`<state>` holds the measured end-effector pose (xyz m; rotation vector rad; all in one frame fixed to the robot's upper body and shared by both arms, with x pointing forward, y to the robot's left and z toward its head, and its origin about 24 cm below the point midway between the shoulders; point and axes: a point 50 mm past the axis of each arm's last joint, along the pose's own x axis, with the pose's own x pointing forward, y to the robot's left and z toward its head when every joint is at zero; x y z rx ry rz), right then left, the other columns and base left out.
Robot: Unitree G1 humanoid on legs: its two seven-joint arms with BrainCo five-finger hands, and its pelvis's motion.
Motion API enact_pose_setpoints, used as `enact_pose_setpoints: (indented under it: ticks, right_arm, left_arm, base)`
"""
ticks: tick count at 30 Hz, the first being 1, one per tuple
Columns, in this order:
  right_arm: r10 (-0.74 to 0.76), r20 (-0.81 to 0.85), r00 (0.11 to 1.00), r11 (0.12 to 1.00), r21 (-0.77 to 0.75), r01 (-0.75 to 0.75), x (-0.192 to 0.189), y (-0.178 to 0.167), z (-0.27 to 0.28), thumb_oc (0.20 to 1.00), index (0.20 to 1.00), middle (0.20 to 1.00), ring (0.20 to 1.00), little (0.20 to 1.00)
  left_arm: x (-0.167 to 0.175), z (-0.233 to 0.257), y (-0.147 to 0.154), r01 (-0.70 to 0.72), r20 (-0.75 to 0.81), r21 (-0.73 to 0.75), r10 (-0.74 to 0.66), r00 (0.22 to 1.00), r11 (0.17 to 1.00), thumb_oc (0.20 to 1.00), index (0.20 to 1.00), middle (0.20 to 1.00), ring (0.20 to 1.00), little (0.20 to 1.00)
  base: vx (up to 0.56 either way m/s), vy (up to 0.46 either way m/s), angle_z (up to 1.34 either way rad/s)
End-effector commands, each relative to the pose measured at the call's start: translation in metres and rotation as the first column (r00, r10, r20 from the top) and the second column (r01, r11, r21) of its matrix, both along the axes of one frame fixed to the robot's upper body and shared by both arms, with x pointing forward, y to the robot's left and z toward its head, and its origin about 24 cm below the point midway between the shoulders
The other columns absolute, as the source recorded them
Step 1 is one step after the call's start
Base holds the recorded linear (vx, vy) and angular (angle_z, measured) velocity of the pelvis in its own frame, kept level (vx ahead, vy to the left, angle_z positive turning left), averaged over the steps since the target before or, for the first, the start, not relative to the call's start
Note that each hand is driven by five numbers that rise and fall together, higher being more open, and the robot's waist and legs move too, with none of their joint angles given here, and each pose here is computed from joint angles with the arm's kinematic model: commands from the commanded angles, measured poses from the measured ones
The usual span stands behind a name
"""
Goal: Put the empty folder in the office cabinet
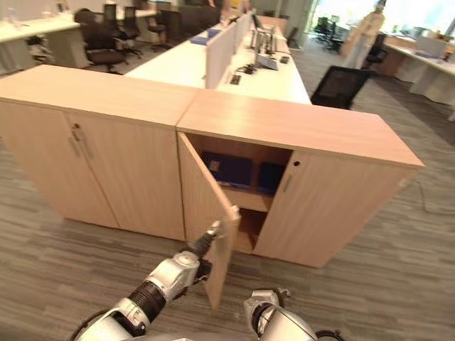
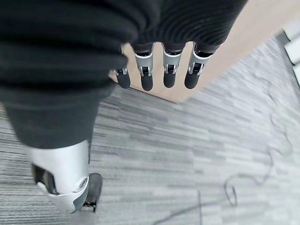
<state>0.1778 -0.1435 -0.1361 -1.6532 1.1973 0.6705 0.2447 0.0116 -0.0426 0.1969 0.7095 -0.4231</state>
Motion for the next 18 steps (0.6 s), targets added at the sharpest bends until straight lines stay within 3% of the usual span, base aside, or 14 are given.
enact_pose_setpoints:
  ticks: [1, 5, 10, 14, 18]
  right_arm:
    - [0.0, 0.103, 0.995, 0.987, -0.162, 0.017, 0.041, -0.04, 0.027, 1.0, 1.0, 1.0, 1.0, 1.0]
    - [-0.009, 0.086, 0.996, 0.988, -0.156, 0.022, 0.032, -0.039, 0.022, 1.0, 1.0, 1.0, 1.0, 1.0]
    - [-0.024, 0.072, 0.997, 0.988, -0.148, 0.034, 0.026, -0.036, 0.019, 1.0, 1.0, 1.0, 1.0, 1.0]
    - [-0.048, 0.066, 0.997, 0.989, -0.139, 0.057, 0.02, -0.039, 0.016, 1.0, 1.0, 1.0, 1.0, 1.0]
    - [-0.1, 0.077, 0.992, 0.984, -0.137, 0.11, 0.013, -0.049, 0.014, 1.0, 1.0, 1.0, 1.0, 1.0]
  left_arm:
    - [0.023, 0.066, -0.066, 0.129, 0.192, -0.186, -0.093, 0.977, 0.974, 1.0, 1.0, 1.0, 1.0, 1.0]
    - [0.003, 0.073, -0.086, 0.253, 0.187, -0.282, -0.205, 0.961, 0.926, 1.0, 1.0, 1.0, 1.0, 1.0]
    - [-0.009, 0.059, -0.087, 0.285, 0.127, -0.291, -0.259, 0.958, 0.913, 1.0, 1.0, 1.0, 1.0, 1.0]
    - [-0.014, 0.014, -0.057, 0.131, -0.046, -0.203, -0.143, 0.989, 0.97, 1.0, 1.0, 1.0, 1.0, 1.0]
    - [-0.025, -0.037, 0.002, -0.085, -0.189, 0.009, 0.085, 0.978, 0.996, 1.0, 1.0, 1.0, 1.0, 1.0]
  base:
    - [0.01, -0.007, -0.2]
    - [0.01, -0.008, -0.09]
    - [0.0, 0.0, 0.0]
    - [0.01, -0.025, -0.03]
    - [0.01, -0.04, -0.03]
